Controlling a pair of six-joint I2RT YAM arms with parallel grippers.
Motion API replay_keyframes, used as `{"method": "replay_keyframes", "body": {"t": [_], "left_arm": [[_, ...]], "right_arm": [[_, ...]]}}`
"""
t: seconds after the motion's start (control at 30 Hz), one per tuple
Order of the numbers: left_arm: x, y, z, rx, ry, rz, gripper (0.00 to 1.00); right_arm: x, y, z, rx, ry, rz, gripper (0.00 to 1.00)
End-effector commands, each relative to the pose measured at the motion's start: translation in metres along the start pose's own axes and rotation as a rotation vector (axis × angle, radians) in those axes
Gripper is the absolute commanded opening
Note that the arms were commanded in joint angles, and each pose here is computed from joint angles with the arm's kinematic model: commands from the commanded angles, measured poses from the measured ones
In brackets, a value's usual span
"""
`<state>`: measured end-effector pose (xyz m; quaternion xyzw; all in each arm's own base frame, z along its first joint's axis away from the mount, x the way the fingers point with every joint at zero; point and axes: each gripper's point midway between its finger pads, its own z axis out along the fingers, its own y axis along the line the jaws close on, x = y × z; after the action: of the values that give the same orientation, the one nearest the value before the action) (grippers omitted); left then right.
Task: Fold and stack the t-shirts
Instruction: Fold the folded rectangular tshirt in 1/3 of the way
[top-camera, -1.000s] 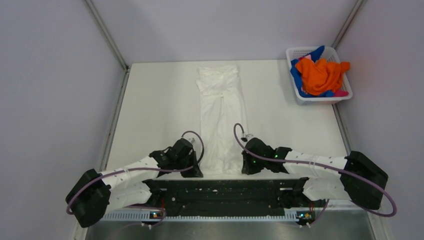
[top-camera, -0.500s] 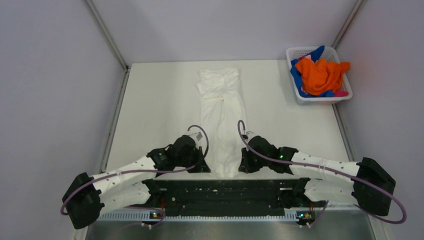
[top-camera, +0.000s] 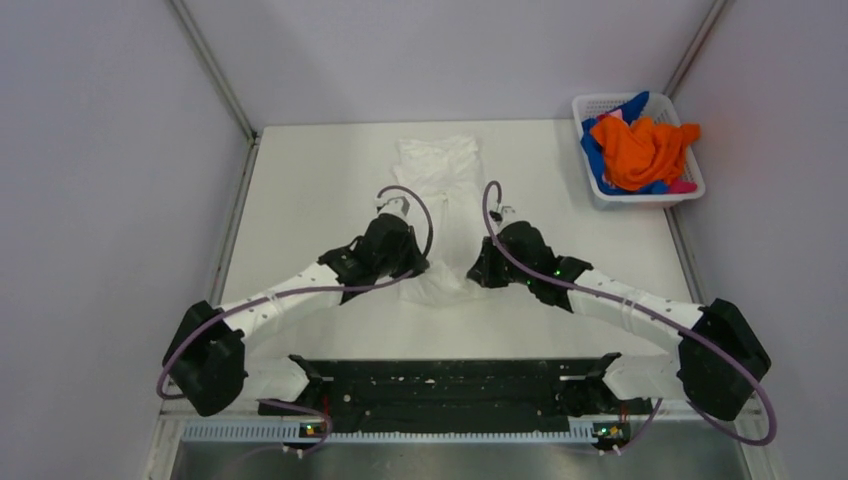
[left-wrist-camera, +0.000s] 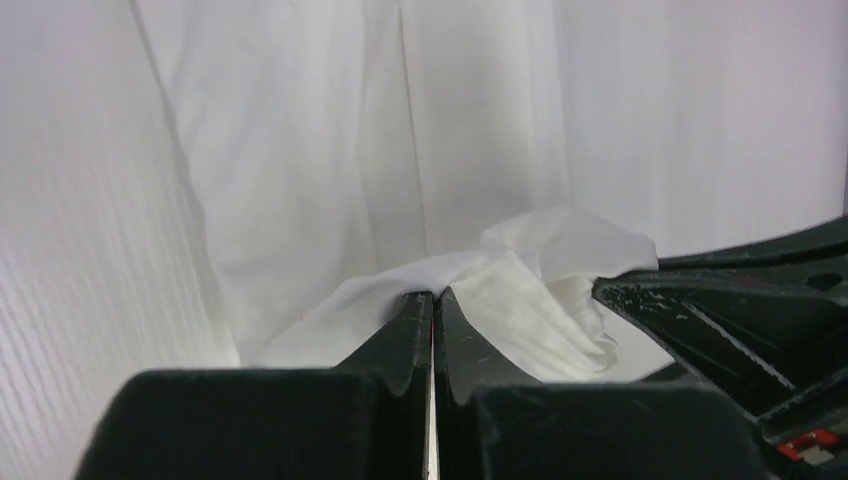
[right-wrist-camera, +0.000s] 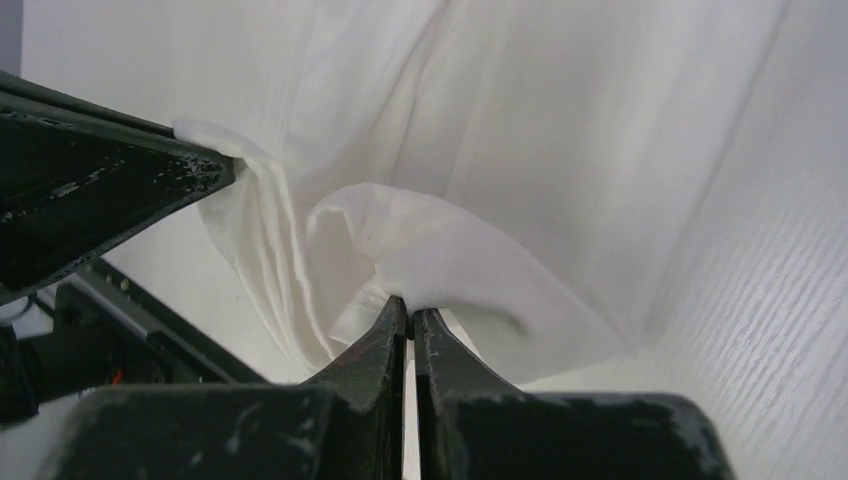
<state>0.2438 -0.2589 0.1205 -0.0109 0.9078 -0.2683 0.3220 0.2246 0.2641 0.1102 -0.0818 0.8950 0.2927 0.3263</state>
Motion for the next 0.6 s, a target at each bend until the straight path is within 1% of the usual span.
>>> {"method": "replay_keyframes", "body": {"t": [0.0,0.1,0.33,0.57], "left_arm": [[-0.069,0.005,0.015,-0.039,-0.146,0.003,0.0],[-0.091,0.02,0.027,-0.086,-0.163,-0.014,0.0],[-0.135,0.043,0.056,-0.132,-0.188,-0.027,0.0],[-0.177,0.053,0.083,-0.117,-0.203,-0.006,0.0]], "right_arm": [[-0.076,0.002,0.007,-0.008,-0.199,0.045,0.0],[-0.099,-0.008,0.016,0.012,-0.234,0.06,0.0],[-0.143,-0.022,0.042,0.044,-0.26,0.035,0.0],[-0.169,-0.043,0.07,0.059,-0.245,0.031,0.0]]}}
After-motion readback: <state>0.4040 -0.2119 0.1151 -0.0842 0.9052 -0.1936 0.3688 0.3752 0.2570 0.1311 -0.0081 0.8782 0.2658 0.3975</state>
